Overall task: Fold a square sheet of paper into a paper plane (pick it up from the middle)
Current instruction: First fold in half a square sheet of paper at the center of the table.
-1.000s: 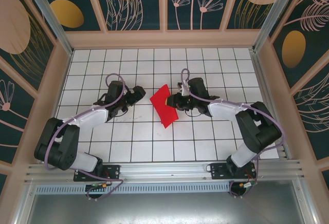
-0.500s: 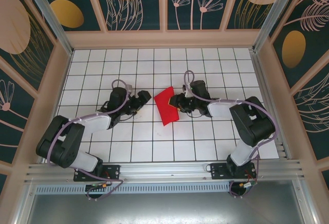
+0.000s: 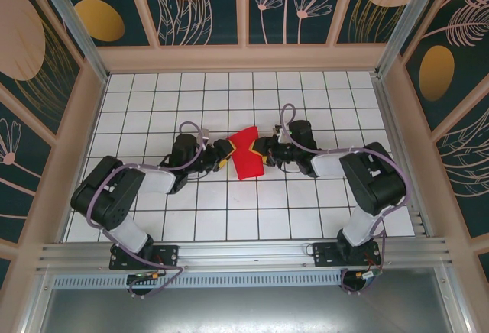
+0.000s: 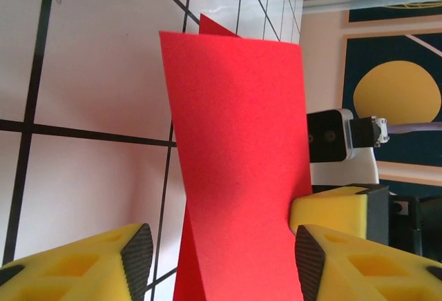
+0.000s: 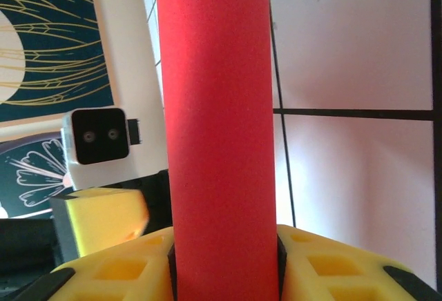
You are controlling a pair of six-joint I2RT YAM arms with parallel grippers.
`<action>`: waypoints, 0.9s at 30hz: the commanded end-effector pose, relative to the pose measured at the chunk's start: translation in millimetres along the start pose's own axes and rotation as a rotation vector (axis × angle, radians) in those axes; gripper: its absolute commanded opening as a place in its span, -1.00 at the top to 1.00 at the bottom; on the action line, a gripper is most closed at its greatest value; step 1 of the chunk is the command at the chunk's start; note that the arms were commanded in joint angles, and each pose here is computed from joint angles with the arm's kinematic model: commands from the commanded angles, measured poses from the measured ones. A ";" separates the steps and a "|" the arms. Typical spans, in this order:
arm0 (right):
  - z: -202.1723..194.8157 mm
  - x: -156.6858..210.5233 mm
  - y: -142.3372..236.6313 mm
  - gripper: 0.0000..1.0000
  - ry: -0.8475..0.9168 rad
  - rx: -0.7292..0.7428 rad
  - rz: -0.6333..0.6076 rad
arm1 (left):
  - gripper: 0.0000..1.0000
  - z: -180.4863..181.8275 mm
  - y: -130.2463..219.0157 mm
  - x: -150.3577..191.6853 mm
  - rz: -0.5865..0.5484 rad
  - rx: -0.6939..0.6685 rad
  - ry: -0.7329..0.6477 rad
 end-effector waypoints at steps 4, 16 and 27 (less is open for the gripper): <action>-3.0 2.2 -1.2 0.23 -0.037 -0.050 0.025 | 0.10 -21.1 -3.9 -0.4 0.017 0.129 -0.015; -24.8 6.2 -1.0 0.03 -0.051 0.068 0.021 | 0.96 -15.0 -11.9 -3.8 0.009 0.130 -0.027; -26.5 -6.1 28.6 -0.72 0.096 0.301 -0.071 | 1.00 -9.3 -35.8 -2.0 0.073 0.031 -0.061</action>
Point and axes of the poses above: each hand's point on the last joint's axis, 136 mm out from that joint toward the fingers, its own y axis back along the fingers, its own z axis along the line the jaws close on, x = y × z, the point moved 6 cm from there along y, back along the fingers, and after that the axes turned 5 degrees about y, right-handed, at the moved point
